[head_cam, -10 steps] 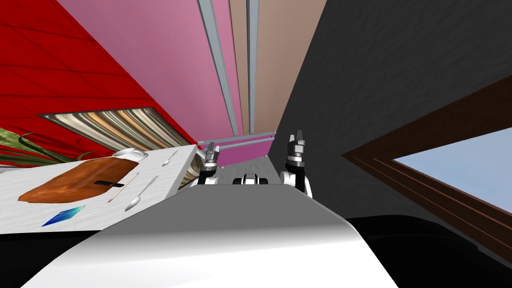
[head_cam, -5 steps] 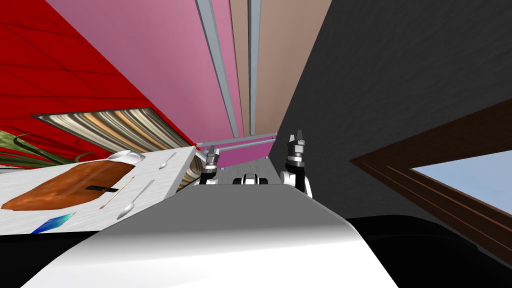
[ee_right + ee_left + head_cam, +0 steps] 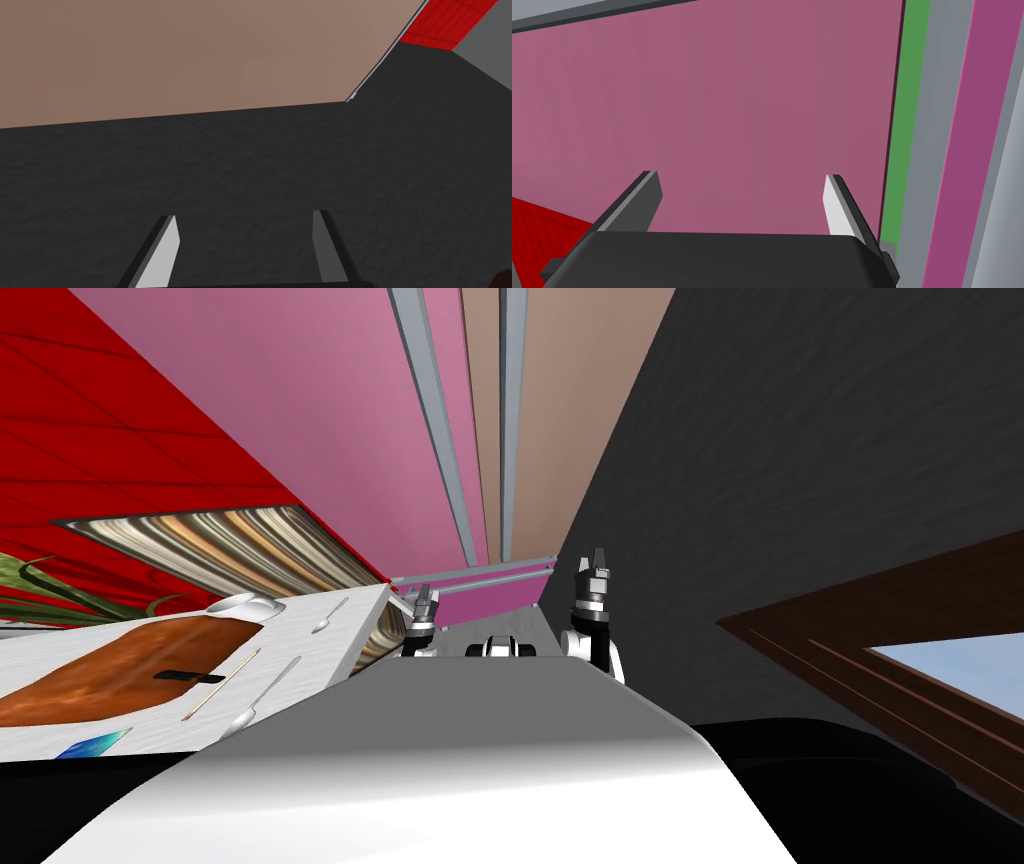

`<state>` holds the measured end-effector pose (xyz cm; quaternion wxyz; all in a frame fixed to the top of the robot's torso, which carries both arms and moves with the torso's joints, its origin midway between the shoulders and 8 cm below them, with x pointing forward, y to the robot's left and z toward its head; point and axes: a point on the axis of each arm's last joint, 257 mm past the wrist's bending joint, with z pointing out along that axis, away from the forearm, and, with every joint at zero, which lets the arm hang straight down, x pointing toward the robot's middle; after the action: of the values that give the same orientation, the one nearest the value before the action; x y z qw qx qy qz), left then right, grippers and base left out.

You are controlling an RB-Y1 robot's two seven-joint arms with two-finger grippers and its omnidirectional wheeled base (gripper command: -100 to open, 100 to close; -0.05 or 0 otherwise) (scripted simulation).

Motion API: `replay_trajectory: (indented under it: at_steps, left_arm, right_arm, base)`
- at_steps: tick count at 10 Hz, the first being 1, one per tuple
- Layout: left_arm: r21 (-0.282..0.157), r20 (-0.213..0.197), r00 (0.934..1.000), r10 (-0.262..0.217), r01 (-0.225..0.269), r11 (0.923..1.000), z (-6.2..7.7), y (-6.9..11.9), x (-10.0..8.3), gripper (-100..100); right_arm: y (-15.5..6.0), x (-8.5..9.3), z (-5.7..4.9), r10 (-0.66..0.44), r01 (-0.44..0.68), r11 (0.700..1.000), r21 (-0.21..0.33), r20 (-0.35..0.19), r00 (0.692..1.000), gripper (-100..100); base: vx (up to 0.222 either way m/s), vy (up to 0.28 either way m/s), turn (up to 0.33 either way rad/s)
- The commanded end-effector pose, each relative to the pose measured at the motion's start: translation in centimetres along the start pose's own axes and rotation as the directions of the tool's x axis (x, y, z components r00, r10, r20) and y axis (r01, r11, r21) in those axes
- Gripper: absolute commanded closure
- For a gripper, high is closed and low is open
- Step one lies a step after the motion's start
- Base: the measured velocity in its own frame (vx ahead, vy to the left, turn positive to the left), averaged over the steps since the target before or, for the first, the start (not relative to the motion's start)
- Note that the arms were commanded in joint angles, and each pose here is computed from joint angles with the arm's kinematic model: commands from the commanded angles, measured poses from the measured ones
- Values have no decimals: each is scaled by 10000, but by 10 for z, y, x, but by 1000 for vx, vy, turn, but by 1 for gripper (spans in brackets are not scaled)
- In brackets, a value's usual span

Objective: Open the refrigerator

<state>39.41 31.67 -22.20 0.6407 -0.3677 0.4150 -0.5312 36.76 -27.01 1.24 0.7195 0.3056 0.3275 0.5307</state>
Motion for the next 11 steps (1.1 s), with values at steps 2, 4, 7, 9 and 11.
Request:
replay_trajectory:
  at_steps: [2, 4, 7, 9, 11]
  left_arm:
    - [-395, 129, 9999, -29, 34, 9992, -16, 25, -5, -100]
    - [-435, 214, 9998, -52, 61, 9990, -21, 32, -7, -100]
    - [-839, 321, 9995, -69, 96, 9964, -35, 52, -10, -100]
    - [-1041, 423, 9991, -90, 134, 9945, -44, 64, -12, -100]
    - [-953, 514, 9986, -121, 169, 9953, -46, 65, -14, -100]
  right_arm:
    - [0, 0, 0, 0, 0, 10000, 0, 0, 10000, 0]
    - [0, 0, 0, 1, -1, 10000, -1, 0, 10000, 0]
    - [0, 0, 0, 0, 0, 10000, 0, 0, 10000, 0]
    - [0, 0, 0, 0, 0, 10000, 0, 0, 10000, 0]
    - [0, 0, 0, 1, -1, 10000, -1, 0, 10000, 0]
  base:
    - [70, 5, 18]
    - [42, 3, 8]
    - [63, 2, 16]
    - [69, 6, 15]
    - [46, 1, 9]
